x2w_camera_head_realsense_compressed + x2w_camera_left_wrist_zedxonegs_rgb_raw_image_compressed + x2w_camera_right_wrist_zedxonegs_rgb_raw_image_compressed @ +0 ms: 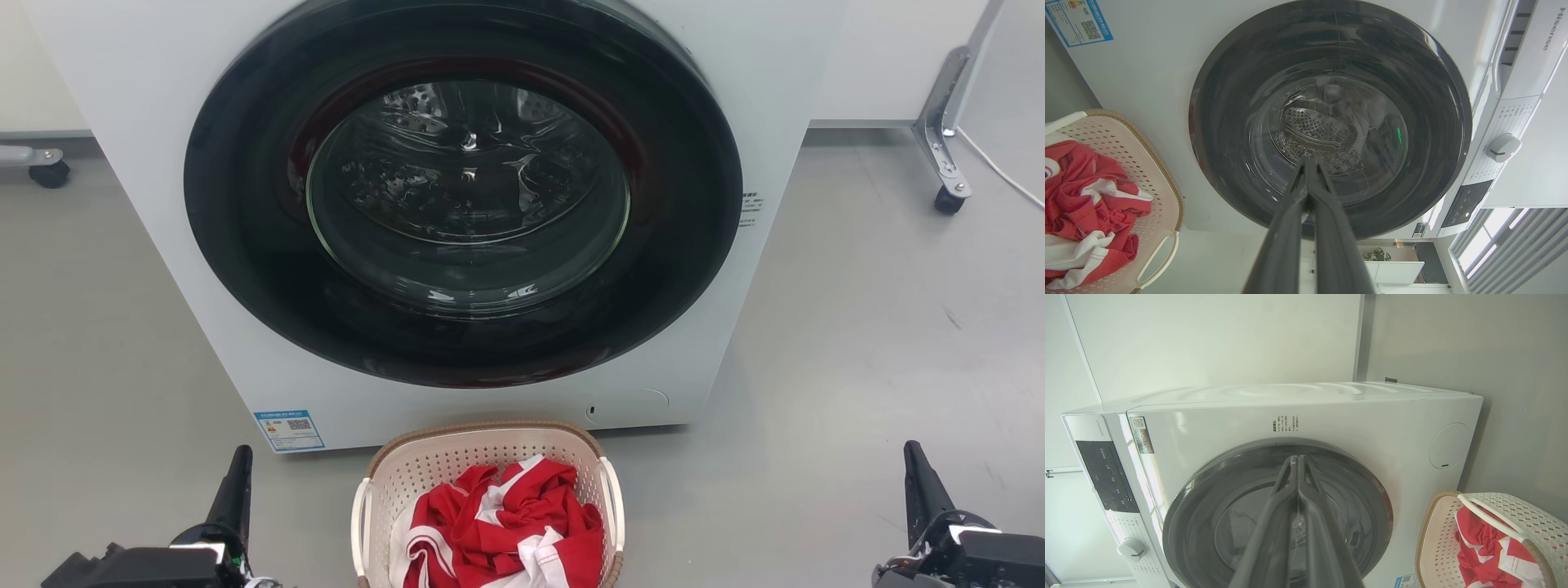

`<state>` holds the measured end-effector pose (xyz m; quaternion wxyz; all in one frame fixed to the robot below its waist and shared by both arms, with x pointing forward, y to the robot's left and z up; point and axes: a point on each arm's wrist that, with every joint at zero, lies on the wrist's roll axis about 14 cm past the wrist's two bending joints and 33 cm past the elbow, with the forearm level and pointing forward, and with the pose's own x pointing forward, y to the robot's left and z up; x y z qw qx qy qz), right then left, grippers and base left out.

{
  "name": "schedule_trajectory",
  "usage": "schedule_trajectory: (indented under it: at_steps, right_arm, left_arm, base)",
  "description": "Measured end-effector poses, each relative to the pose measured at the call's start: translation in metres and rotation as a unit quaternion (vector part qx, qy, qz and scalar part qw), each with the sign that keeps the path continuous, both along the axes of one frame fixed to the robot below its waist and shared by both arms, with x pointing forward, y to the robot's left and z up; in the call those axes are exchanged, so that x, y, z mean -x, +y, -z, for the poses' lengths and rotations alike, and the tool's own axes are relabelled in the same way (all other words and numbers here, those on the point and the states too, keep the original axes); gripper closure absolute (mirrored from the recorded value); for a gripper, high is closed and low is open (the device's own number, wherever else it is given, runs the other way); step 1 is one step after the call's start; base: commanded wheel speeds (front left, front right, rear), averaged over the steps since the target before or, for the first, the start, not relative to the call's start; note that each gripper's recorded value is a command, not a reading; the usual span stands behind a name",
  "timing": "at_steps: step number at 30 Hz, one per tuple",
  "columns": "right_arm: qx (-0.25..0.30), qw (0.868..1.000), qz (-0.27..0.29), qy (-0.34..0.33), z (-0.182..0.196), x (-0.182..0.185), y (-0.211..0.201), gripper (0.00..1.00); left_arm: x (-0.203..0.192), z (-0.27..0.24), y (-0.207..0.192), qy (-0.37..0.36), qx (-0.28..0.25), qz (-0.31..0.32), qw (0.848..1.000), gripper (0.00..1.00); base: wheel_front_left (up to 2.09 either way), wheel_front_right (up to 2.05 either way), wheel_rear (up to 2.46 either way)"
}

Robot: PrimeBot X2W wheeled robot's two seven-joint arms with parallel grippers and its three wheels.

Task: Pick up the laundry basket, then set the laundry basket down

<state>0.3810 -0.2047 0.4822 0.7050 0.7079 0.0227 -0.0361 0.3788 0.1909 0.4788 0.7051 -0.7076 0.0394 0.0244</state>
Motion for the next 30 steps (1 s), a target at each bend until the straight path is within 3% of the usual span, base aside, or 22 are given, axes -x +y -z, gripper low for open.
schedule_trajectory:
  at_steps: [30]
  right_arm:
    - [0.000, 1.000, 0.000, 0.000, 0.0000, 0.0000, 0.0001, 1.00]
  left_arm:
    - [0.0000, 0.0000, 0.0000, 0.000, 0.000, 0.000, 1.000, 1.00]
  base:
    - [0.00, 0.00, 0.00]
